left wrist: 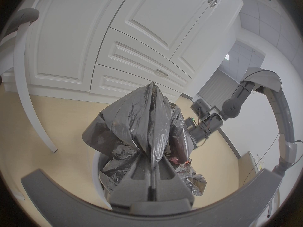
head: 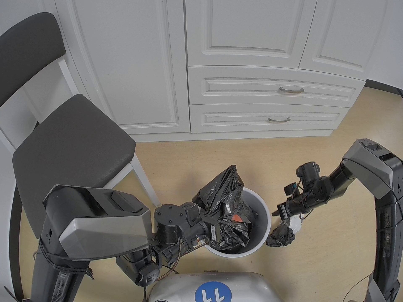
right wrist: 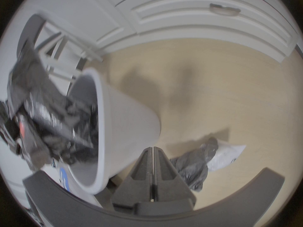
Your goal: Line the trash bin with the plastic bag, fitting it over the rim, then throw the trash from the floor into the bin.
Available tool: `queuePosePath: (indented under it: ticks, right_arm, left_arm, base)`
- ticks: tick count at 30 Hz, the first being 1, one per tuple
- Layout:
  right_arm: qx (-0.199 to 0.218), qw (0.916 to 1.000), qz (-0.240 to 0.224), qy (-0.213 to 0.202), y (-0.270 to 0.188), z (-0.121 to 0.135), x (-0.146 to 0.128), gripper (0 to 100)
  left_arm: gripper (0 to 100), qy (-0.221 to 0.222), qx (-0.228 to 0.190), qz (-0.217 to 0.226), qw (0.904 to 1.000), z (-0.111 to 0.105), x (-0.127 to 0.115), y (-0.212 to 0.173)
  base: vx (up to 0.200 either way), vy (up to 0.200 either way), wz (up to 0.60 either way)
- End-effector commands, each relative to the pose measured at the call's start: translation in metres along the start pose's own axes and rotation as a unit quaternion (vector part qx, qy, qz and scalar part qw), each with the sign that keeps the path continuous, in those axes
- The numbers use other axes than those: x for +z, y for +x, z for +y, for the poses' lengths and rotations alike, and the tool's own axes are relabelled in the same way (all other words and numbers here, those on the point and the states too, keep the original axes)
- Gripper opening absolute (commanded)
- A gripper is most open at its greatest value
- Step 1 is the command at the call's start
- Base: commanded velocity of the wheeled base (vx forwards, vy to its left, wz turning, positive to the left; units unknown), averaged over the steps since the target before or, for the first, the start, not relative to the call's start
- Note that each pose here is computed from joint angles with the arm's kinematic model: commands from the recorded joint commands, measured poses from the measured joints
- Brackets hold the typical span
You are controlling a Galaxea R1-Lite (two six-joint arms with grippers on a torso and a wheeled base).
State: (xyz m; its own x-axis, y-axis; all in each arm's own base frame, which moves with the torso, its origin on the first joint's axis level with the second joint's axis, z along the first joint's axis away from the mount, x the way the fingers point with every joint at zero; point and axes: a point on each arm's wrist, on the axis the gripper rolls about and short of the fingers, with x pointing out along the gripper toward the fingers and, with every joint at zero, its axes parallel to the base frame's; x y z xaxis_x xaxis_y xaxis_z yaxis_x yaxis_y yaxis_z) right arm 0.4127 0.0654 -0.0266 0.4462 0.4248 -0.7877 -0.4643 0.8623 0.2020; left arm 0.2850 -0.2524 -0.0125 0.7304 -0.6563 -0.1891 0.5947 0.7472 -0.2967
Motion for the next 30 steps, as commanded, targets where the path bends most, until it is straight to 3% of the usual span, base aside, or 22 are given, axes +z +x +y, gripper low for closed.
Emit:
queuePosePath:
  ticks: [1,8,12,22,26,30]
  right_arm:
    - [0.021,0.9971,0.056,-0.048,-0.008,0.022,-0.03,0]
    - [0.064,0.9909,0.084,-0.084,-0.005,0.066,-0.041,0]
    - [0.069,0.9912,0.08,-0.08,-0.006,0.075,-0.037,0]
    - [0.043,0.9987,0.002,0.027,0.014,0.053,0.004,0]
    - [0.037,0.9934,-0.046,0.098,0.018,0.041,0.03,0]
    - [0.039,0.986,-0.075,0.144,0.02,0.034,0.047,0]
  left_arm:
    - [0,-0.001,0.001,0.002,1.0,0.001,-0.001,0.0]
    - [0,-0.005,0.001,0.001,1.0,0.0,-0.001,-0.001]
    - [0,-0.006,0.001,0.001,1.0,0.001,-0.001,-0.001]
    - [0,-0.007,0.001,-0.002,1.0,0.0,0.0,0.0]
    - [0,-0.013,0.002,-0.013,0.9998,-0.001,0.003,0.004]
    - [0,-0.015,0.023,-0.032,0.9991,-0.002,0.005,0.011]
  base:
    - [0.0,0.0,0.0]
    - [0.0,0.0,0.0]
    - [0.0,0.0,0.0]
    - [0.0,0.0,0.0]
    - [0.0,0.0,0.0]
    - [0.0,0.0,0.0]
